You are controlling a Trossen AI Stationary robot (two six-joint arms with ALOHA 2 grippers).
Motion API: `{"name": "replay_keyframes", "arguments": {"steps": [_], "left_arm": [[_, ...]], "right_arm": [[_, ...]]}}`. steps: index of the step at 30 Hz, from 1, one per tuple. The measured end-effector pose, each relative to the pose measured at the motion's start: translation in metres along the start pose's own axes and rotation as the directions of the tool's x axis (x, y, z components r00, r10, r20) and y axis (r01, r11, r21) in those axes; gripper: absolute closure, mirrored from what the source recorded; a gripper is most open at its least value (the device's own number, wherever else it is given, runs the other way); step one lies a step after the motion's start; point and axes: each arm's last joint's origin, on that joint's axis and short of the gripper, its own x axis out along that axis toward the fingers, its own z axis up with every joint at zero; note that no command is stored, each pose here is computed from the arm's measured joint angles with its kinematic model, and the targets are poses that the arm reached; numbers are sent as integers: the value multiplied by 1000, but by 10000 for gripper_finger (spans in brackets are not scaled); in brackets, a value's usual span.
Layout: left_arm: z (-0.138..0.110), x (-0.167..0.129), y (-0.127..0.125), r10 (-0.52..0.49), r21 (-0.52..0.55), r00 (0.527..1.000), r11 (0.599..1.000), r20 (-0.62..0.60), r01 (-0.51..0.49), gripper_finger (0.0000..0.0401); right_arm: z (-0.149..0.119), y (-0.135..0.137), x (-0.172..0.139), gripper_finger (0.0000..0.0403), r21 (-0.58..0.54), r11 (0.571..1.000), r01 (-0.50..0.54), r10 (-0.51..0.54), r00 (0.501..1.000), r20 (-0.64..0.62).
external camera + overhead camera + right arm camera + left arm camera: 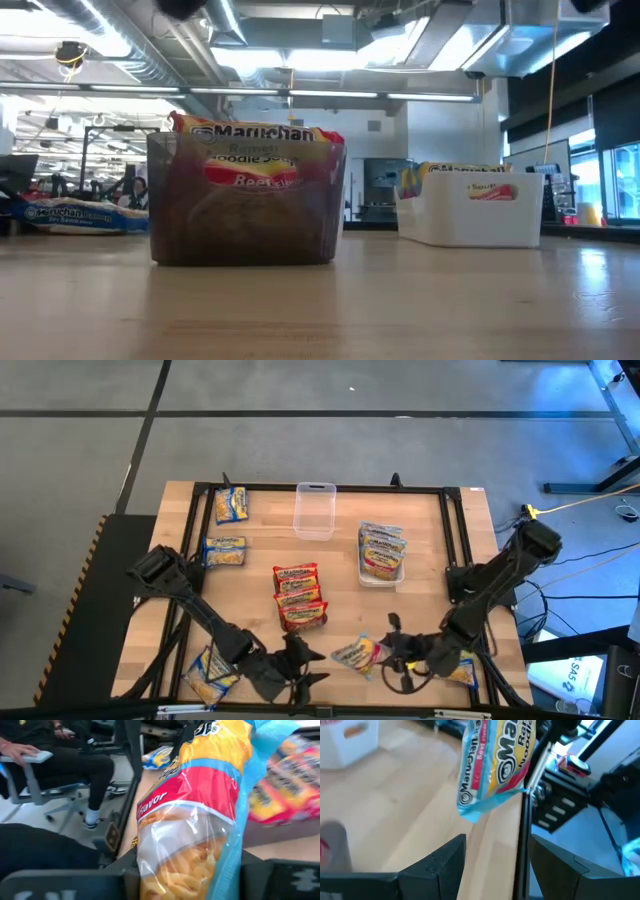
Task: Sort Maruchan noodles
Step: Put the light blue noodle pack into the white bin
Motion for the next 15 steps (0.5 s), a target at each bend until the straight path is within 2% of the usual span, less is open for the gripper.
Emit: {"name": "replay_keyframes", "arguments": {"steps": [8,15], "left_arm": [[35,10,-7,-21,105,998,994,51,16,193],[61,21,-2,-57,68,997,996,56,53,165]], "right_arm": [[22,-4,-37,298,-13,1000,21,-20,998,66],[32,-5,-46,298,-33,999,24,-19,991,129]]}}
